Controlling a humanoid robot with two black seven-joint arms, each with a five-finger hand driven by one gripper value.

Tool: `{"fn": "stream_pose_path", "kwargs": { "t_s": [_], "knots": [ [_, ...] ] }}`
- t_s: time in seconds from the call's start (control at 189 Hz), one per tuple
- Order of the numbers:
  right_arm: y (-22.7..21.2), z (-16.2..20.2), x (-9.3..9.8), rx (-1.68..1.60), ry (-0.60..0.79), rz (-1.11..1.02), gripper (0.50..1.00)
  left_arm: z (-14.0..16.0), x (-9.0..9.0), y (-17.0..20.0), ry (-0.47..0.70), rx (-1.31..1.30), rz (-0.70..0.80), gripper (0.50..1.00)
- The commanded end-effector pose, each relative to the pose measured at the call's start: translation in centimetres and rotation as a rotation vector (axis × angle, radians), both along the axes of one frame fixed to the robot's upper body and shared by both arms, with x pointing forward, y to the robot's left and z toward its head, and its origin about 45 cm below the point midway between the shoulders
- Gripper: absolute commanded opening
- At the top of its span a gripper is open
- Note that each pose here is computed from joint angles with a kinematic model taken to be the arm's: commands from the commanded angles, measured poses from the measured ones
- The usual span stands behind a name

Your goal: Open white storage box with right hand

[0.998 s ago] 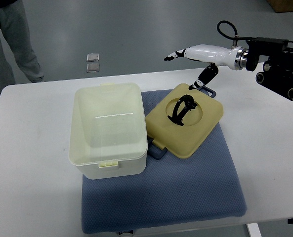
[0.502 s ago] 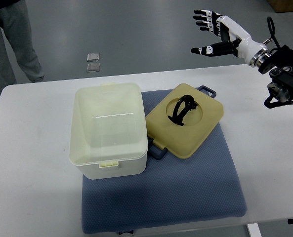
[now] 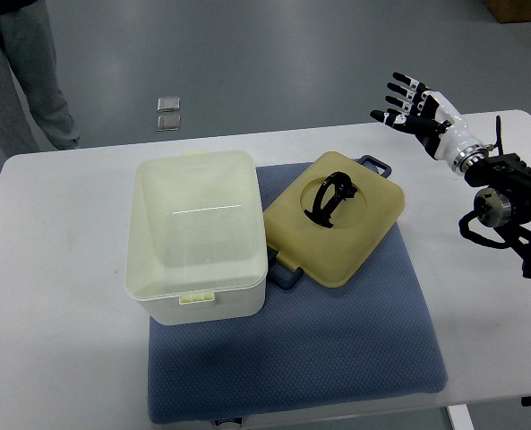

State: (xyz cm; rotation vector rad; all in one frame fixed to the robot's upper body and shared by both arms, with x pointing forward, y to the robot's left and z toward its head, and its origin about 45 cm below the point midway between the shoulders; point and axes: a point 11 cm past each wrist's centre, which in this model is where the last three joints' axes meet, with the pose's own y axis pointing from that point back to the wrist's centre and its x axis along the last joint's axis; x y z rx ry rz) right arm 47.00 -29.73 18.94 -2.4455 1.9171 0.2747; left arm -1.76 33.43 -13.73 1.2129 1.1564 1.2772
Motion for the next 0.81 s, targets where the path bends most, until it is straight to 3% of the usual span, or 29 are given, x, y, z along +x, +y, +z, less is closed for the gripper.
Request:
{"fn": "stream_pose_path", "kwargs": {
  "t_s": [0.0, 0.285, 0.802],
  "knots": [
    [0.3, -0.6, -0.4, 0.046, 0.014, 0.021, 0.919, 0.0, 0.0, 0.0, 0.000, 0.000, 0.000, 1.000],
    [1.9, -0.9, -0.4, 0.251, 0.012, -0.033, 0.923, 0.0, 0.0, 0.0, 0.000, 0.000, 0.000, 1.000],
    [2.2, -0.8, -0.2, 0.237, -0.039, -0.129, 0.926, 0.0, 0.0, 0.0, 0.000, 0.000, 0.000, 1.000]
  ]
}}
